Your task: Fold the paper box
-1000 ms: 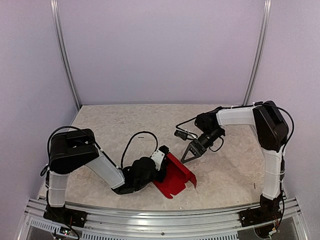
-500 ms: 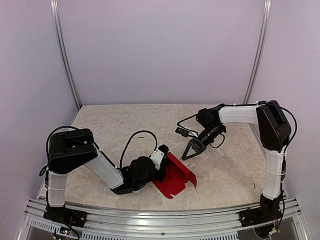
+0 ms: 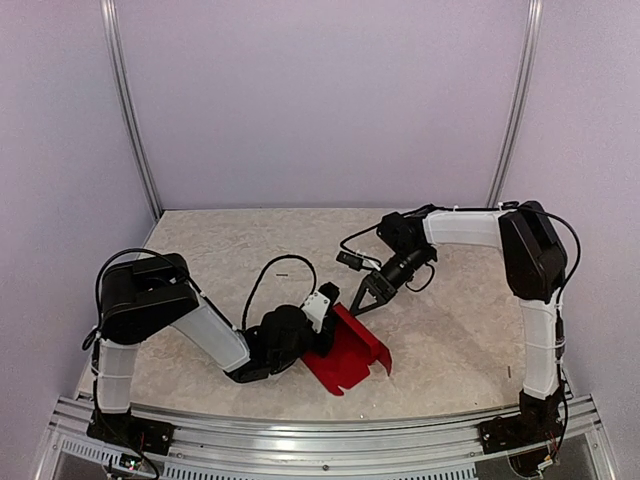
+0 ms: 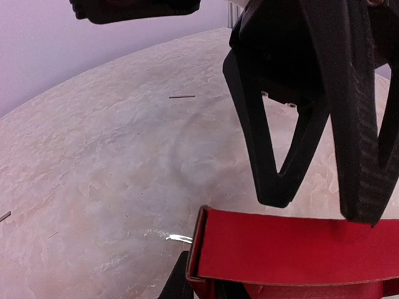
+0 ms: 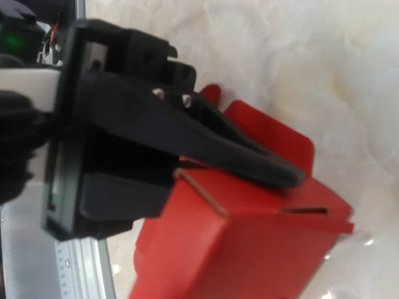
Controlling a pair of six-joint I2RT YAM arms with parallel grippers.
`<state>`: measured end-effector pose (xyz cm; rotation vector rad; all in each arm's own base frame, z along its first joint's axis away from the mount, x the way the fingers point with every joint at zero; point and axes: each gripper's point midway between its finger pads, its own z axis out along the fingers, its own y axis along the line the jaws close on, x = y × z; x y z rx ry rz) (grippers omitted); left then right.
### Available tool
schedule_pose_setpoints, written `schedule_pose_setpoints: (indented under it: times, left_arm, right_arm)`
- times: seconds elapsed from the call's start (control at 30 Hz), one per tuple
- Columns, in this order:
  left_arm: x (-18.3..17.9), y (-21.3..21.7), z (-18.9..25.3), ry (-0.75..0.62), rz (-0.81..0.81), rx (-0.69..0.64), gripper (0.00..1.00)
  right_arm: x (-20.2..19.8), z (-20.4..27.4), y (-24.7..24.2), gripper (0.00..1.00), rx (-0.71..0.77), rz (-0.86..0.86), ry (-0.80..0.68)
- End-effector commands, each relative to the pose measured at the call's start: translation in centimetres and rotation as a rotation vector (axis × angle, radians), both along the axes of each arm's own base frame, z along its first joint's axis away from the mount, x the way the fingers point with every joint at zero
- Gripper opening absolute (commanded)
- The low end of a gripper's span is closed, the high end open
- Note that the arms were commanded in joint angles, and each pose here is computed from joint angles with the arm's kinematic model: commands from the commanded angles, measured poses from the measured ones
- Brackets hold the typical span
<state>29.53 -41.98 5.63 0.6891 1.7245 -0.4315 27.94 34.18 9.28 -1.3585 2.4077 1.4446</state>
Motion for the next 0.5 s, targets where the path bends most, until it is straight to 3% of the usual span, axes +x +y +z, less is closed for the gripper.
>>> schedule_pose_setpoints:
  times: [0.0, 0.37, 0.47]
  left_arm:
    - [0.5, -0.7, -0.6, -0.007, -0.022, 0.003, 0.12]
    - [0.7, -0.7, -1.4, 0.000, -0.019, 0.014, 0.09]
    - [0.9, -0.6, -1.3, -0.002, -0.011, 0.012, 0.08]
  right_arm:
    - [0.2, -0.4, 0.8, 0.49, 0.000, 0.003, 0.022]
    - [1.0, -1.5, 1.9, 0.49, -0.028, -0.001, 0.018]
    - [1.3, -2.5, 1.8, 0.44, -0.062, -0.018, 0.017]
